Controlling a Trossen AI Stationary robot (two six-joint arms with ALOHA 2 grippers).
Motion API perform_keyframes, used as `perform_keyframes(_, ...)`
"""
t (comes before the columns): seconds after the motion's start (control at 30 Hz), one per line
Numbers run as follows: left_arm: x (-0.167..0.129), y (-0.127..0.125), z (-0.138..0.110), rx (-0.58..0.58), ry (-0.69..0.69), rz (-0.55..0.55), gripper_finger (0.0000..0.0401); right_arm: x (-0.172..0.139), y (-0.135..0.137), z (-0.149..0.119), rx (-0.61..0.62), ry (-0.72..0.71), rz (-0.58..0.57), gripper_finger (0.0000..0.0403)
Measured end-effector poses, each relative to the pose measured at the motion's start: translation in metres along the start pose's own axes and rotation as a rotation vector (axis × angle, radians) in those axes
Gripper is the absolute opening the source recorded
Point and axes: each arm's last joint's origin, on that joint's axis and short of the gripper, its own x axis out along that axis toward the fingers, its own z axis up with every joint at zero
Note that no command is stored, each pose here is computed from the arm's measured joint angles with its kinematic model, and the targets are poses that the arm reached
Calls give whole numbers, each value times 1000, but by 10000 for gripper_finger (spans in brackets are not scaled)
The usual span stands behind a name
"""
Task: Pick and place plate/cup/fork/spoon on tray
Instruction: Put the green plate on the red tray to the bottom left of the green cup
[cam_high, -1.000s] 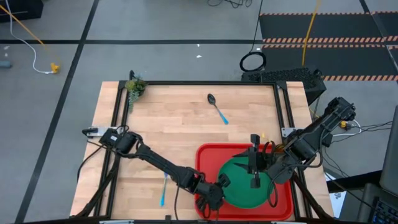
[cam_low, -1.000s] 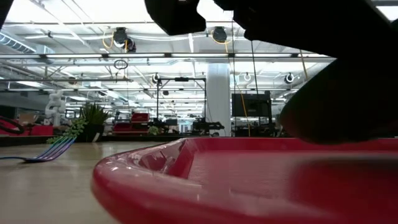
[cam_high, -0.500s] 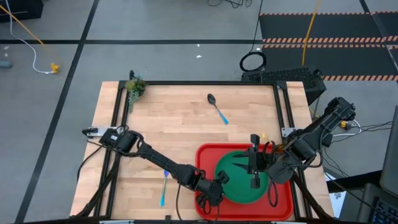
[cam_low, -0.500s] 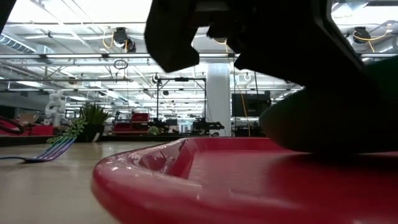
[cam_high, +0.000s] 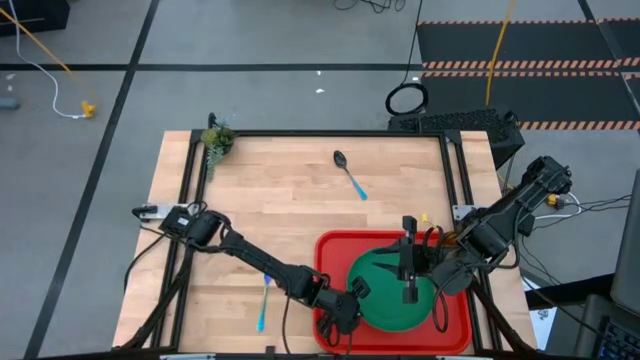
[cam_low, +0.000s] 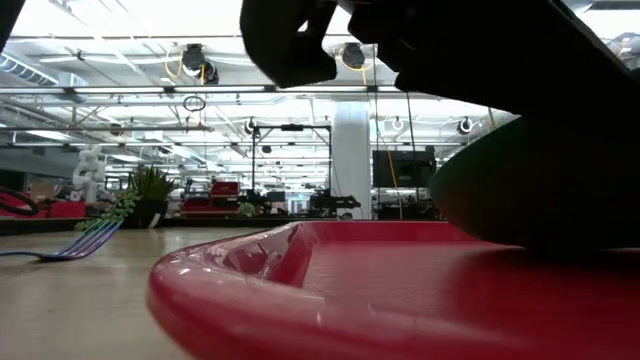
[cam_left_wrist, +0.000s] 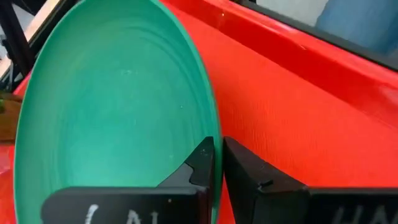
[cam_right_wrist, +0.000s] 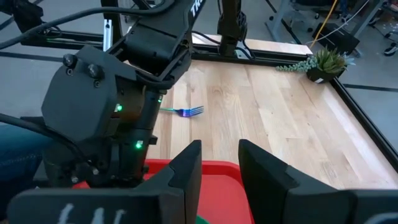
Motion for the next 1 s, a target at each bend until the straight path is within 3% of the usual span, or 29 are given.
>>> perform_keyframes(0.4, 0, 1, 4, -33, -50, 0, 91, 0, 0, 0, 0, 1, 1, 100)
perform_keyframes(0.6, -4, 2, 13, -62, -52, -6, 98, 0, 0, 0, -2, 2, 1, 100)
perform_keyframes(0.83, -34, 13, 28, -159, 120, 44, 97, 0, 0, -1, -6, 8, 2, 100)
perform_keyframes(1.0, -52, 14, 21, -252, 252, 18, 97, 0, 0, -2, -13, 16, -1, 100)
